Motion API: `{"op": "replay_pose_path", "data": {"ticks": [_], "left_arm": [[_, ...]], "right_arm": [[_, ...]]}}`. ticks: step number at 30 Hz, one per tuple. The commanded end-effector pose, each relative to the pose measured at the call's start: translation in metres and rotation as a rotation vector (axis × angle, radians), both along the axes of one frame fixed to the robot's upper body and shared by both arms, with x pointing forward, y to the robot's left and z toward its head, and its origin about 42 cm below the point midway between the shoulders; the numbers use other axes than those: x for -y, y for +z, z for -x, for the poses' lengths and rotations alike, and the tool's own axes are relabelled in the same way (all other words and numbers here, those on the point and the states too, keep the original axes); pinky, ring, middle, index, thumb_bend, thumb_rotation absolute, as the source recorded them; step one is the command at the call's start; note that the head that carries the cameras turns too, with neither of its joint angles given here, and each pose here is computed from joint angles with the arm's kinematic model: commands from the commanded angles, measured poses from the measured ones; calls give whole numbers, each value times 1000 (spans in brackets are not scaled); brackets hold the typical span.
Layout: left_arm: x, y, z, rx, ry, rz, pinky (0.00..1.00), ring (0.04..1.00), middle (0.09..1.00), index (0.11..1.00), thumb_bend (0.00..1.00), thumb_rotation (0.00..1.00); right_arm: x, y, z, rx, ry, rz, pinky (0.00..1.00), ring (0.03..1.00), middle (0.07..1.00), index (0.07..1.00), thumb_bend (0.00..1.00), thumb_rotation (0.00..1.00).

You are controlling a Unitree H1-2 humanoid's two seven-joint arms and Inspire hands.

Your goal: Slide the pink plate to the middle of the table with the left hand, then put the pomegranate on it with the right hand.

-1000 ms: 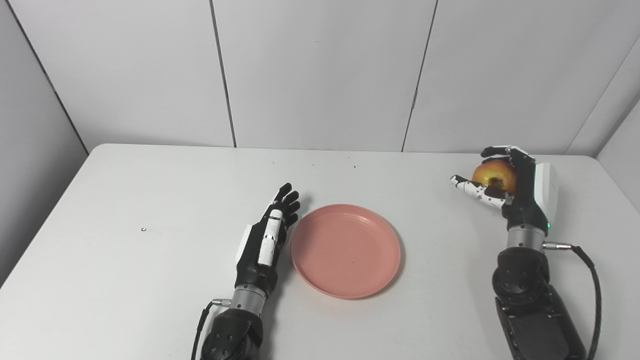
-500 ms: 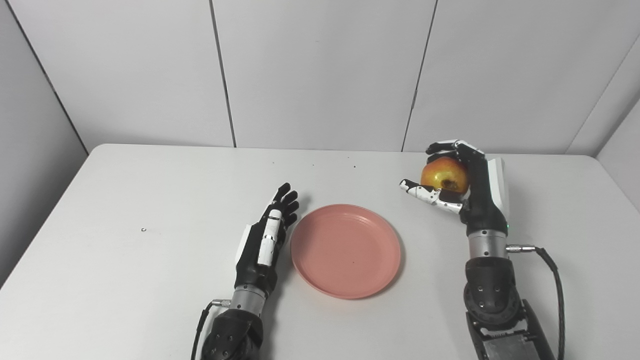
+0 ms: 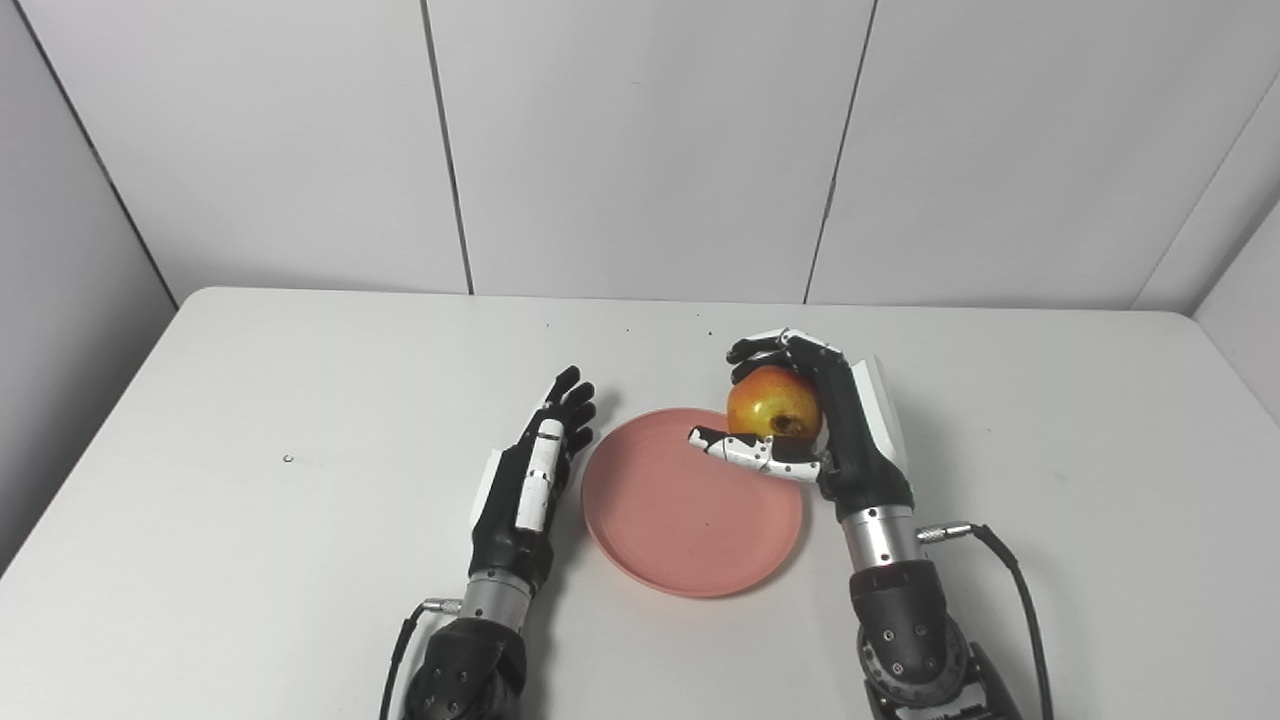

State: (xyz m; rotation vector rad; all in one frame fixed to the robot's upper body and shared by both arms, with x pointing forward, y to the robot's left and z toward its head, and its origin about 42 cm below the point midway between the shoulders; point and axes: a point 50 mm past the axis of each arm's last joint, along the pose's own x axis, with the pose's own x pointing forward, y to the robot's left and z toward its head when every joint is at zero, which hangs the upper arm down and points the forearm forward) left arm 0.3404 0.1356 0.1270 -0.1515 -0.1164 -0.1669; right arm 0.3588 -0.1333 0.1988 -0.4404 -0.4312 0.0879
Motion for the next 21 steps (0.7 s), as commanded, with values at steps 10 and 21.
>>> {"op": "replay_pose_path", "data": {"ticks": [10,21], "left_arm": [[7,14,-6,72,5,5,912,921,918,897,316,1000],[5,14,-6,68,13,5,903,917,911,892,322,1000]], "right_arm": [[-27,-9,13,8,131,0,353,404,473,540,511,0],[-32,-27,15,-8,156,66,337,398,472,542,510,0]]}}
